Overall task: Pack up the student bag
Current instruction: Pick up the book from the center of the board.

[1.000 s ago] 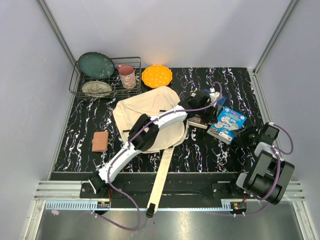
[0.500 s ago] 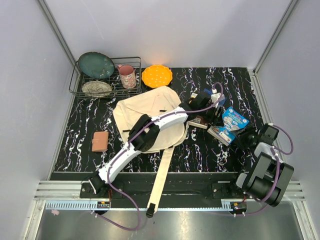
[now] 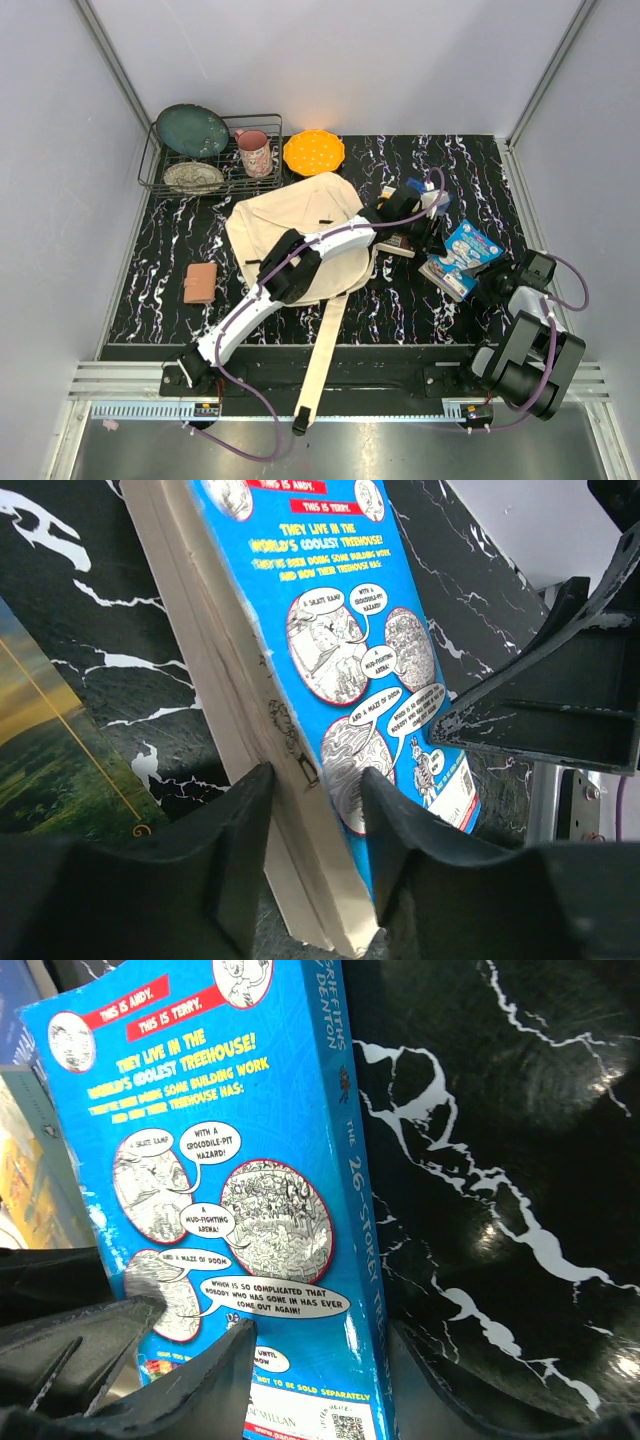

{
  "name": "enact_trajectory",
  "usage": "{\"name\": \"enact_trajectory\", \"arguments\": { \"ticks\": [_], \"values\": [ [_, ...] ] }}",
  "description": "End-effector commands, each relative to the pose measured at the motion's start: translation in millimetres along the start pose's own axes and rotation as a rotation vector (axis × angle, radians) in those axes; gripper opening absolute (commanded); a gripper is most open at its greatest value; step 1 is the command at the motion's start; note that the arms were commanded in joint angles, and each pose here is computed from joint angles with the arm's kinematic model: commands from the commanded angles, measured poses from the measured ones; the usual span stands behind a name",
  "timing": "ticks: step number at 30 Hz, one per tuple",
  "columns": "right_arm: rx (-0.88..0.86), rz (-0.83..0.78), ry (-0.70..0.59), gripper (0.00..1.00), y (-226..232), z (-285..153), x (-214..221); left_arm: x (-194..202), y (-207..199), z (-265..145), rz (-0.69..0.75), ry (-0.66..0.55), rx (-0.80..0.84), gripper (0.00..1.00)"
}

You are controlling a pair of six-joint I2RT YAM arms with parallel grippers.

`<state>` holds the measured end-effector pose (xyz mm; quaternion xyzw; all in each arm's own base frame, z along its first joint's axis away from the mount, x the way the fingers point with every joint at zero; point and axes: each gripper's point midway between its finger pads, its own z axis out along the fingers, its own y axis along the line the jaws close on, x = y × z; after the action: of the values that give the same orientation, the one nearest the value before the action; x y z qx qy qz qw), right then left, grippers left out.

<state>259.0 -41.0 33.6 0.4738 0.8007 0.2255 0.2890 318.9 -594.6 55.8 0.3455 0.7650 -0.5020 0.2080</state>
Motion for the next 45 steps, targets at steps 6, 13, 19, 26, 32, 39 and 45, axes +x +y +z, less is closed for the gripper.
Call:
{"name": "enact_trajectory", "arguments": {
  "ticks": [6,13,19,26,32,39,45],
  "values": [
    [-0.160,-0.061,-0.031,0.60,42,-7,-15,62,-92,11,-0.106,0.198,0.350,0.24],
    [-0.159,-0.066,-0.032,0.60,40,-6,-14,46,-118,4,-0.117,0.162,0.482,0.43],
    [-0.159,-0.065,-0.029,0.61,40,-6,-14,48,-115,7,-0.130,0.166,0.481,0.45],
    [-0.123,-0.070,-0.056,0.62,36,-10,-17,45,-97,9,-0.155,0.134,0.371,0.00],
    [-0.030,-0.063,-0.178,0.84,32,-33,-36,4,-93,-15,-0.114,0.034,0.298,0.00],
    [-0.070,-0.087,-0.184,0.92,60,-61,-54,-80,-133,-69,0.013,-0.114,0.335,0.00],
    [-0.249,-0.096,-0.070,0.93,90,-70,-31,-107,-147,-98,0.060,-0.161,0.347,0.00]
  ]
}}
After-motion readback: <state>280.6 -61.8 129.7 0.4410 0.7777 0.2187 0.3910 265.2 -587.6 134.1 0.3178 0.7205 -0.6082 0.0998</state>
